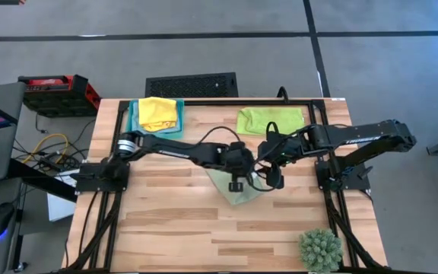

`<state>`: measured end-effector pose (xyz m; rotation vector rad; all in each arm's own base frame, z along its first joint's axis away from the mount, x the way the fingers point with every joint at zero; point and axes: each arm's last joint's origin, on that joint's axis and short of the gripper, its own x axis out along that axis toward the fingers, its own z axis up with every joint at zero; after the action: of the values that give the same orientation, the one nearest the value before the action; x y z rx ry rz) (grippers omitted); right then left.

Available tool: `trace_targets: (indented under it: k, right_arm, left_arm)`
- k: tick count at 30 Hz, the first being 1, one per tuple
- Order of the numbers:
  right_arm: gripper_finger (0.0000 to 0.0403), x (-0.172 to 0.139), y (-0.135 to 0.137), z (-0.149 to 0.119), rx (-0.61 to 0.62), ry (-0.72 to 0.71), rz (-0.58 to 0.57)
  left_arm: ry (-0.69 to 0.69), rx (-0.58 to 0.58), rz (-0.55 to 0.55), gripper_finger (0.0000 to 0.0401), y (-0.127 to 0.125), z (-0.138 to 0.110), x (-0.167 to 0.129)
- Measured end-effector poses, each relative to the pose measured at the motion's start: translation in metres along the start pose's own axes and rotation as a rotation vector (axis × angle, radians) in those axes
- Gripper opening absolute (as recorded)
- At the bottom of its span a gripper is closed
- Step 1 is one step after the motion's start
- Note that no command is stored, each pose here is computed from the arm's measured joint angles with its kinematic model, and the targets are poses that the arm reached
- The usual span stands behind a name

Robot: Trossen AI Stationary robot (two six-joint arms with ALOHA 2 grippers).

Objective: Fold microfiber towels
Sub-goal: Fold the green microfiber towel

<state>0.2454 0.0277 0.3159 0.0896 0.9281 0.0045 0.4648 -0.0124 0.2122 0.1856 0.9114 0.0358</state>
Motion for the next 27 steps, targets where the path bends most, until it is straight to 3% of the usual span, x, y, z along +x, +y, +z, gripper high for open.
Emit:
trace_targets:
  k: [6, 14, 27]
  right_arm:
    - [0.0221, -0.001, 0.000, -0.004, 0.000, 0.035, 0.006]
    - [0.0221, -0.008, -0.001, -0.007, 0.015, 0.040, -0.010]
    - [0.0221, -0.013, -0.002, -0.010, 0.017, 0.039, -0.009]
  left_arm:
    - [-0.003, 0.086, -0.042, 0.0003, -0.003, 0.017, 0.013]
    - [0.013, 0.057, -0.029, 0.0017, -0.004, 0.017, 0.014]
    - [0.002, 0.067, -0.033, 0.0125, -0.008, 0.018, 0.013]
